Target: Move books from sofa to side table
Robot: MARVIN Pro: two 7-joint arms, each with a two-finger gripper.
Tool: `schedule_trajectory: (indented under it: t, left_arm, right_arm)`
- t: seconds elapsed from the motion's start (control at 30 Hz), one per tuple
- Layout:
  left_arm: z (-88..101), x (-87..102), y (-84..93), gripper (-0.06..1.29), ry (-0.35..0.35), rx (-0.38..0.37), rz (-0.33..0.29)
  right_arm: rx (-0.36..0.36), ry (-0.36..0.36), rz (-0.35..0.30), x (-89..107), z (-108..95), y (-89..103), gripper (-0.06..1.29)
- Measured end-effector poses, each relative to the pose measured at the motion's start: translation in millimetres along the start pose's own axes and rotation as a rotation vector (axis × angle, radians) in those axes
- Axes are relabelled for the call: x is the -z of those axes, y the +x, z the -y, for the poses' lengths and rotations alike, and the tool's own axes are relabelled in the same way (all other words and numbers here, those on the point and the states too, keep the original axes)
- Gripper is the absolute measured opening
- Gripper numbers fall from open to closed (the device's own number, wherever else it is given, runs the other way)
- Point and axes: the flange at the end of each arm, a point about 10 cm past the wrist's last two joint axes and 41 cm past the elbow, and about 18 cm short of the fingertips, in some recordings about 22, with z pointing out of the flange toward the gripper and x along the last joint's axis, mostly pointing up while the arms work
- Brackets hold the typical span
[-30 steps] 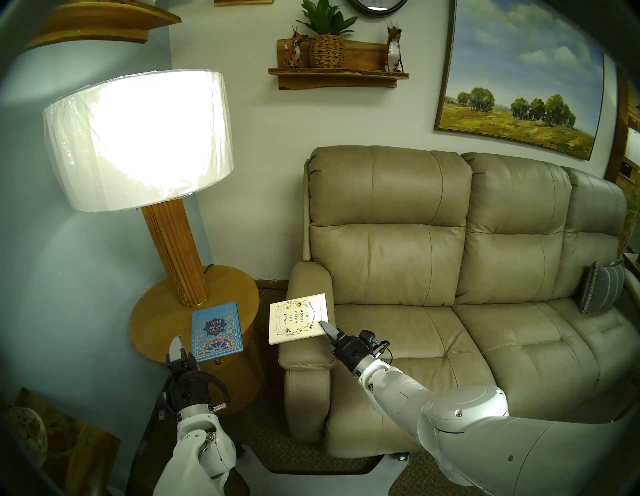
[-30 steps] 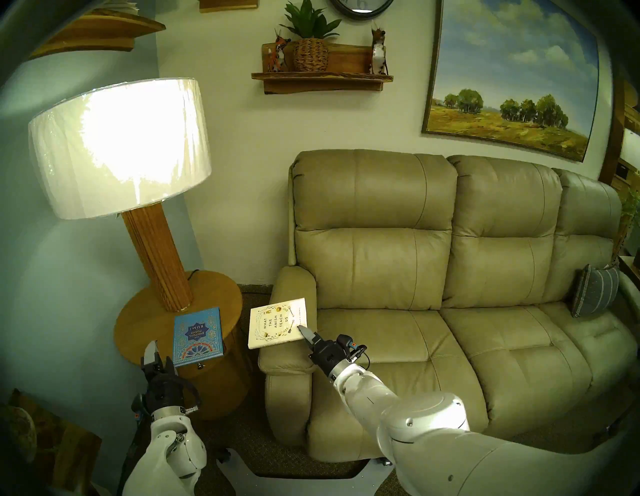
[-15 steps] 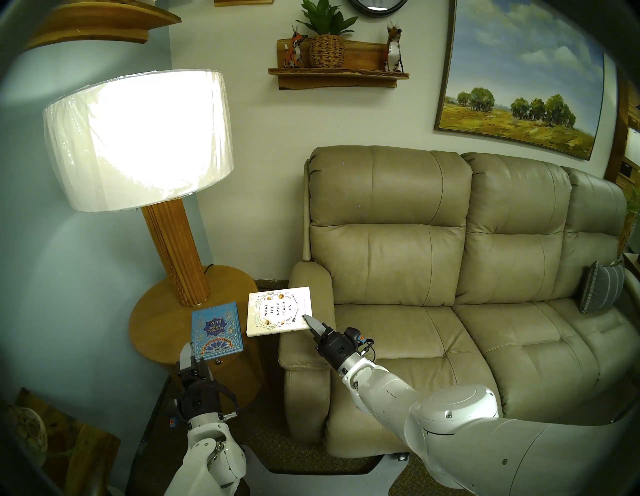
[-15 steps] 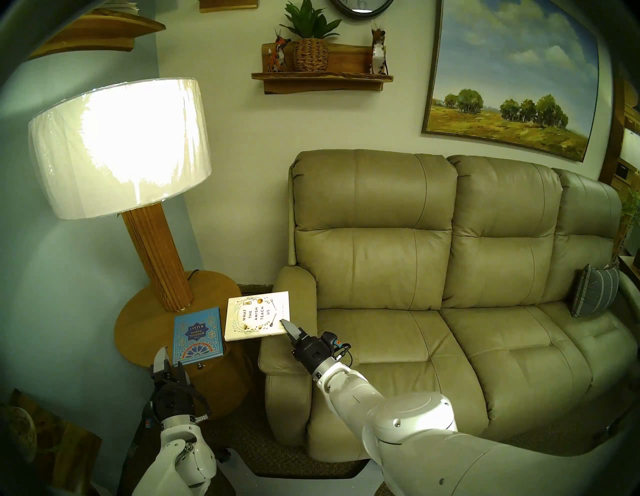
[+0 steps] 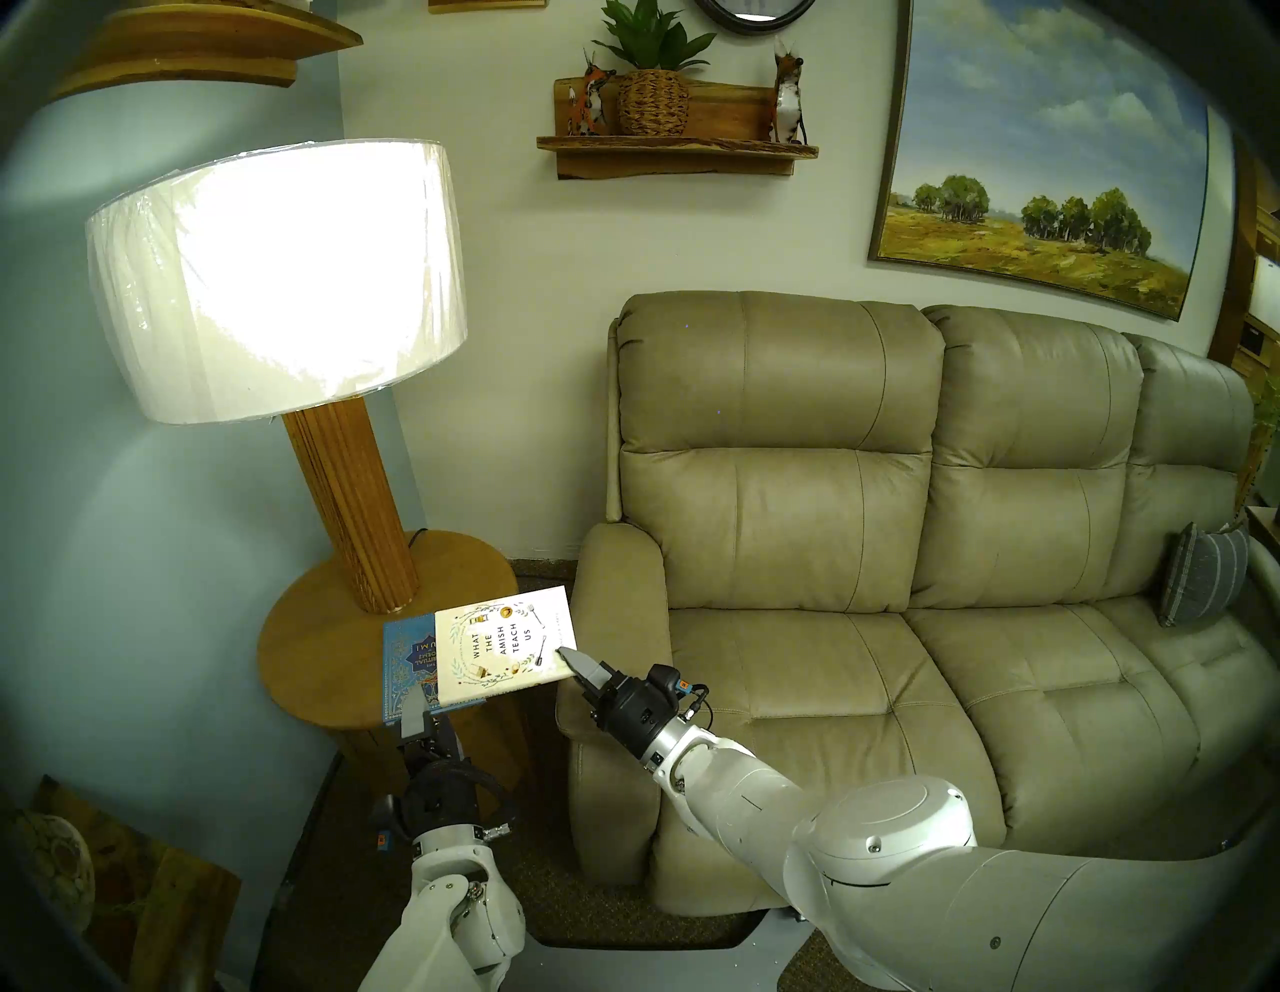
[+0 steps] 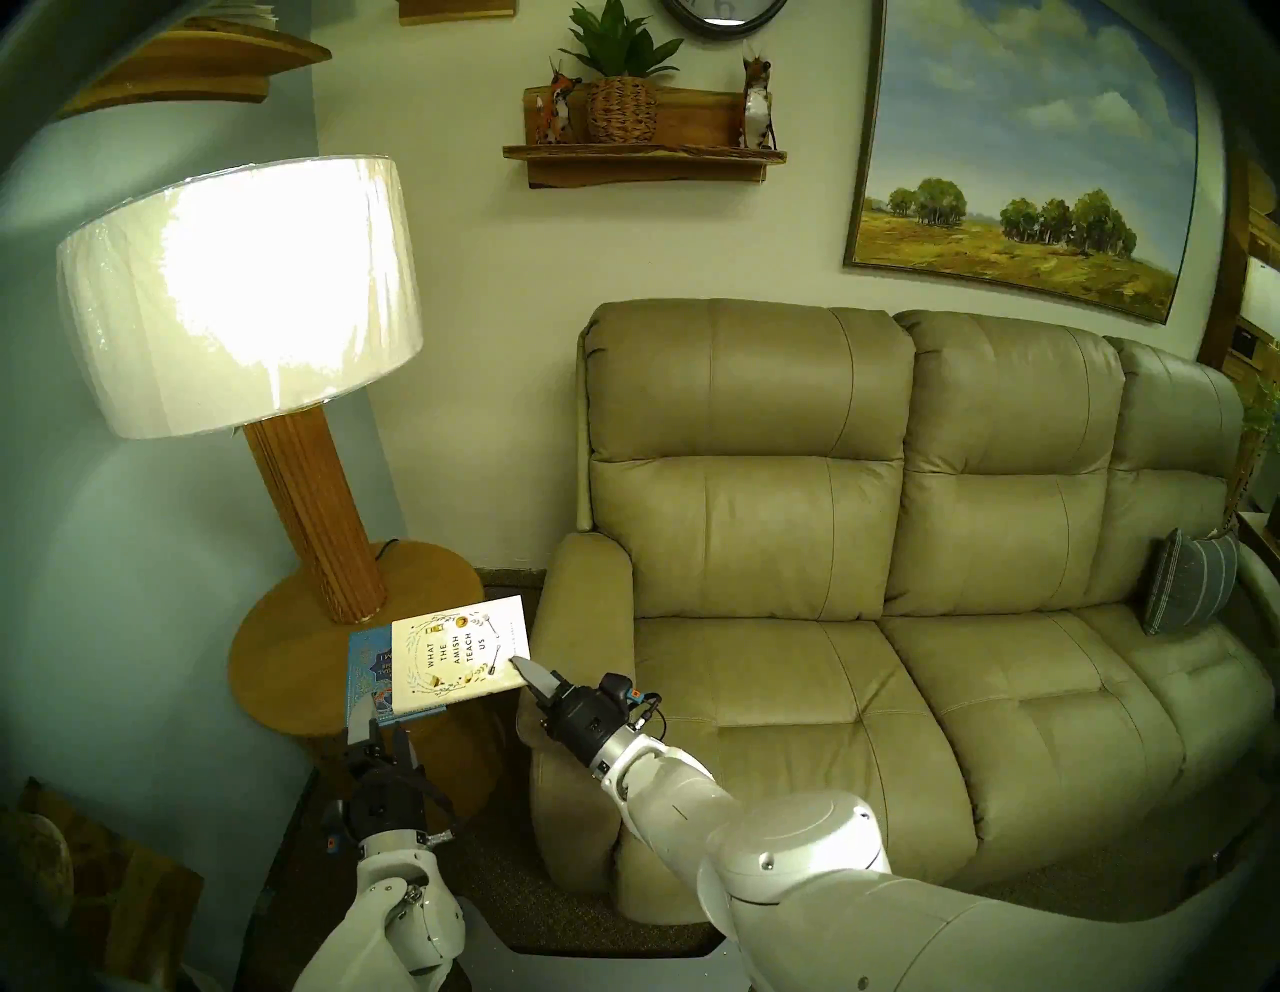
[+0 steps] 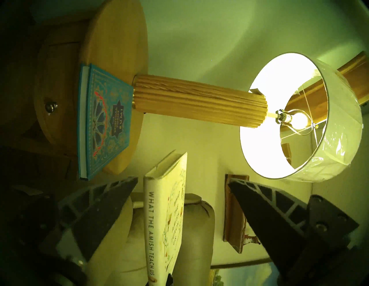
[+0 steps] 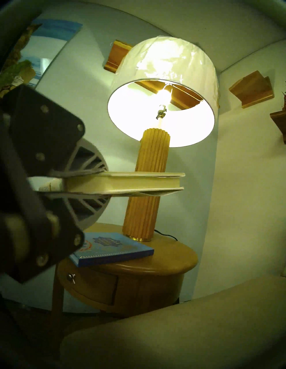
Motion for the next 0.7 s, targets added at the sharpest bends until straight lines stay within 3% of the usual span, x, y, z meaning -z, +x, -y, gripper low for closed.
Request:
schedule_trajectory:
  t: [0.2, 0.53, 0.57, 0.63, 0.7]
  left_arm:
    - [5.1, -13.1, -10.5, 1.26, 0.002, -0.006, 0.000]
    - [13.0, -28.2, -15.5, 1.22, 0.001, -0.036, -0.031]
    - [11.6, -29.4, -15.7, 1.00, -0.005, -0.034, -0.034]
    - [8.3, -31.3, -15.8, 0.36, -0.016, -0.032, -0.040]
    - [5.3, -33.3, -15.4, 0.28, -0.024, -0.028, -0.048]
  right_arm:
    - [-0.013, 0.011, 0.032, 7.7, -3.3, -13.3, 0.09]
    - [-0.020, 0.041, 0.051, 10.3, -1.5, -16.5, 0.09]
    - [-0.020, 0.043, 0.051, 10.0, -1.2, -16.5, 0.09]
    - [-0.021, 0.046, 0.052, 8.9, -0.5, -16.6, 0.09]
    - [-0.023, 0.049, 0.052, 7.8, 0.2, -16.8, 0.08]
